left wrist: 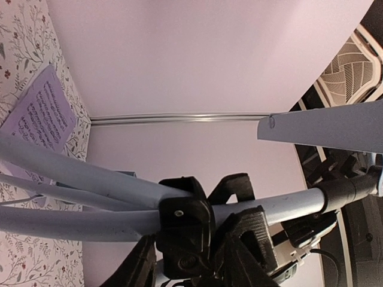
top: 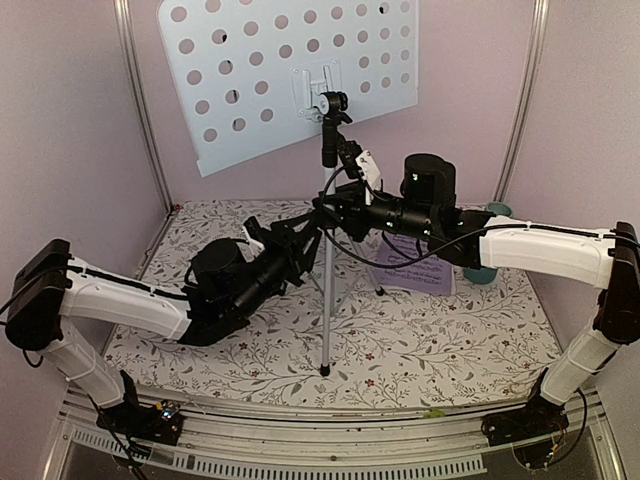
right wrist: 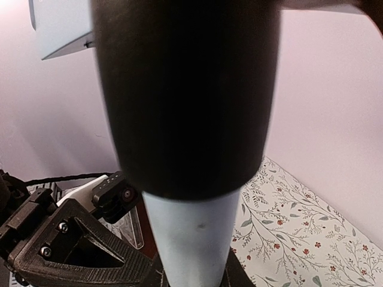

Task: Set up the instrument practice props
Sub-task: Screw the knob on the music stand.

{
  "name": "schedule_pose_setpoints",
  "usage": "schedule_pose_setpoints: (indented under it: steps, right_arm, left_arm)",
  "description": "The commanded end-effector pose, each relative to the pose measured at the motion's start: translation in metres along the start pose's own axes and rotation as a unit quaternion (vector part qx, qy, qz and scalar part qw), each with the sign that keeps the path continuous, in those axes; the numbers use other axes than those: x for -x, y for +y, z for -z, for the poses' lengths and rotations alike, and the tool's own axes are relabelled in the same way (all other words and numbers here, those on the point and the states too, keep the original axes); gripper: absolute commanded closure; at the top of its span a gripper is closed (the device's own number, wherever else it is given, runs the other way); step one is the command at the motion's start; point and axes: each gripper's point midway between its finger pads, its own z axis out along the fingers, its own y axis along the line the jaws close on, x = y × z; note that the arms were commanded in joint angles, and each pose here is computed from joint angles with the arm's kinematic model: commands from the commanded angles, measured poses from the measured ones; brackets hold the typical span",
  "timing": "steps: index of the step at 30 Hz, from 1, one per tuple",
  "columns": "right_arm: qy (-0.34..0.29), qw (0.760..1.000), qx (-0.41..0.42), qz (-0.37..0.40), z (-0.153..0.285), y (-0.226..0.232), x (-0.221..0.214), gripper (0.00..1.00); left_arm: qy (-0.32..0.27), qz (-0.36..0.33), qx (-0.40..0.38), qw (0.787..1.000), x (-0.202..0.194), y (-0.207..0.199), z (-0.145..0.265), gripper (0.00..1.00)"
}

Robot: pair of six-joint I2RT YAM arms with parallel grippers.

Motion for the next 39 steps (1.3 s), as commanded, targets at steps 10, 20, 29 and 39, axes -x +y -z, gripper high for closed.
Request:
schedule_pose_setpoints:
  steps: [10, 20, 29, 39]
  right_arm:
    - [0.199, 0.978, 0.039, -0.045, -0.001, 0.023, -0.132, 1.00]
    - [0.204, 0.977, 0.040, -0.046, -0.002, 0.023, -0.135, 1.00]
    - [0.214, 0.975, 0.034, -0.046, -0.001, 0.021, -0.141, 1.00]
    - [0.214, 0.975, 0.034, -0.046, -0.003, 0.020, -0.143, 1.00]
  left_arm:
    - [0.006, 0.001, -0.027, 1.000, 0.002, -0.017, -0.006, 0.81]
    - [0.037, -0.117, 0.027, 0.992, 0.001, 0.013, -0.002, 1.00]
    - [0.084, -0.303, 0.045, 0.948, 0.001, 0.027, 0.000, 1.00]
    - [0.131, -0.520, 0.029, 0.844, -0.008, 0.030, -0.001, 1.00]
